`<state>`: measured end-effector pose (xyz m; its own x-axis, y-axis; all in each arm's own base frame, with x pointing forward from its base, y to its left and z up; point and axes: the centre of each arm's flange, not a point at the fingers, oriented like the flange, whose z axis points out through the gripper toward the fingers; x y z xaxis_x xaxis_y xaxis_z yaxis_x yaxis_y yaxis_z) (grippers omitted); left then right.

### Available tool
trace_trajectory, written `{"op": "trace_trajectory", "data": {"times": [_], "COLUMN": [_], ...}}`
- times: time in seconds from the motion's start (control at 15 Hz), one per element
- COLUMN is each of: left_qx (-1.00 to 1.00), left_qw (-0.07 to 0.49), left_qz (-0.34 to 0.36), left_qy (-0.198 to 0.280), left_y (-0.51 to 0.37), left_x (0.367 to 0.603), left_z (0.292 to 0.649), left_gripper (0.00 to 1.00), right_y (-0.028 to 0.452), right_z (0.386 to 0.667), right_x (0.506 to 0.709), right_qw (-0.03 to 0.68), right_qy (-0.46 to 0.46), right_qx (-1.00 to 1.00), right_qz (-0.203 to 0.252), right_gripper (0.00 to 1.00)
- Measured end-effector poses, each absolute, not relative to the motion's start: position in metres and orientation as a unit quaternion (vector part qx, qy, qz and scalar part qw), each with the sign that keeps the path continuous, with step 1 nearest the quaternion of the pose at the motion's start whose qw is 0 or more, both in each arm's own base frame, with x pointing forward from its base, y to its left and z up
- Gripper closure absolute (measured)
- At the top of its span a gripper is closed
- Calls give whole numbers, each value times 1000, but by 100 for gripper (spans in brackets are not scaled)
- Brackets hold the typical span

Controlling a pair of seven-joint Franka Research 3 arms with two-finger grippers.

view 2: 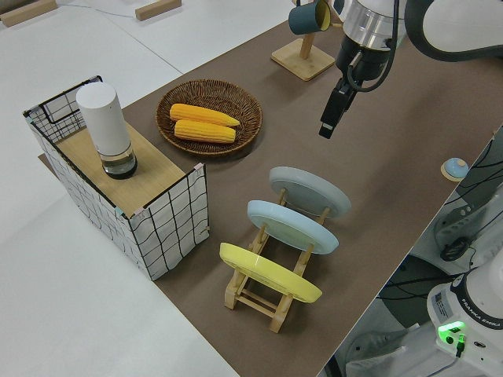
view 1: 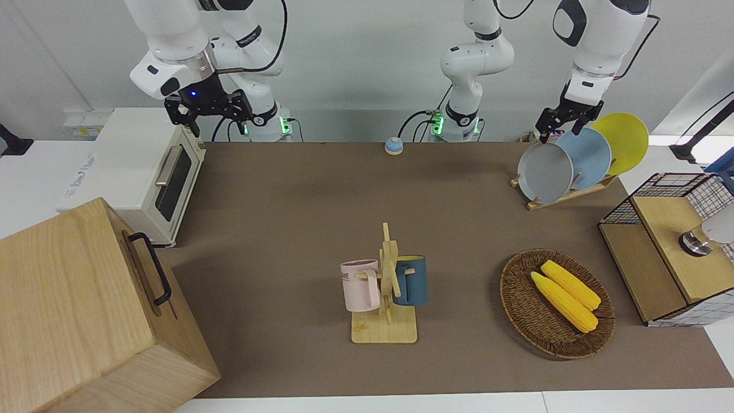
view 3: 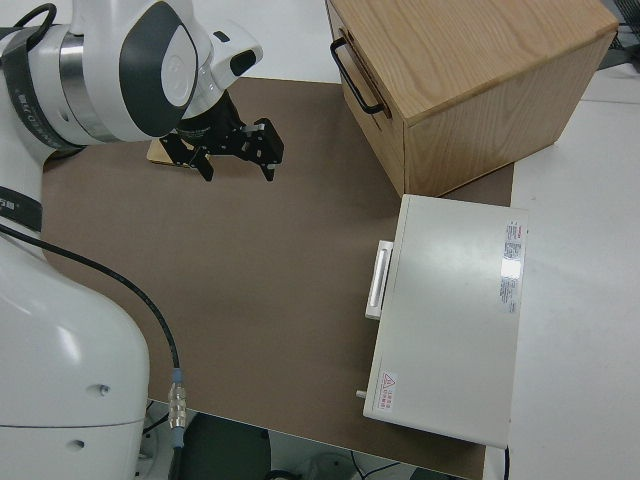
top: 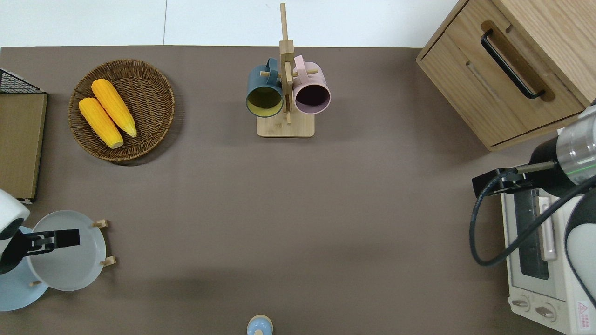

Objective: Pick gray plate from low plate rack and place it on table with left arm
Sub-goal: 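Grasp the rim of the gray plate with the left gripper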

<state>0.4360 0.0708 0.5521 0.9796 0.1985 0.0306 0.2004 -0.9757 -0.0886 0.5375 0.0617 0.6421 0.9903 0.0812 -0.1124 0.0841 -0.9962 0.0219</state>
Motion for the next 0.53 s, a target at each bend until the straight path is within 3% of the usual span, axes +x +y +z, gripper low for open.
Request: {"op": "trace_trajectory", "data": {"times": [0.53], "left_qx": [-991], "left_qw": [52], "left_qz": [-22], "left_qy": [-123], "left_y": [103], "left_x": [432], "left_z": [537], "left_gripper": [0], "right_y": [62], "right_z": [642], "right_x": [537], "right_qw": [13], "right_qy": [41], "right_qx": [997], "right_qz": [-56], "right_gripper": [1]}}
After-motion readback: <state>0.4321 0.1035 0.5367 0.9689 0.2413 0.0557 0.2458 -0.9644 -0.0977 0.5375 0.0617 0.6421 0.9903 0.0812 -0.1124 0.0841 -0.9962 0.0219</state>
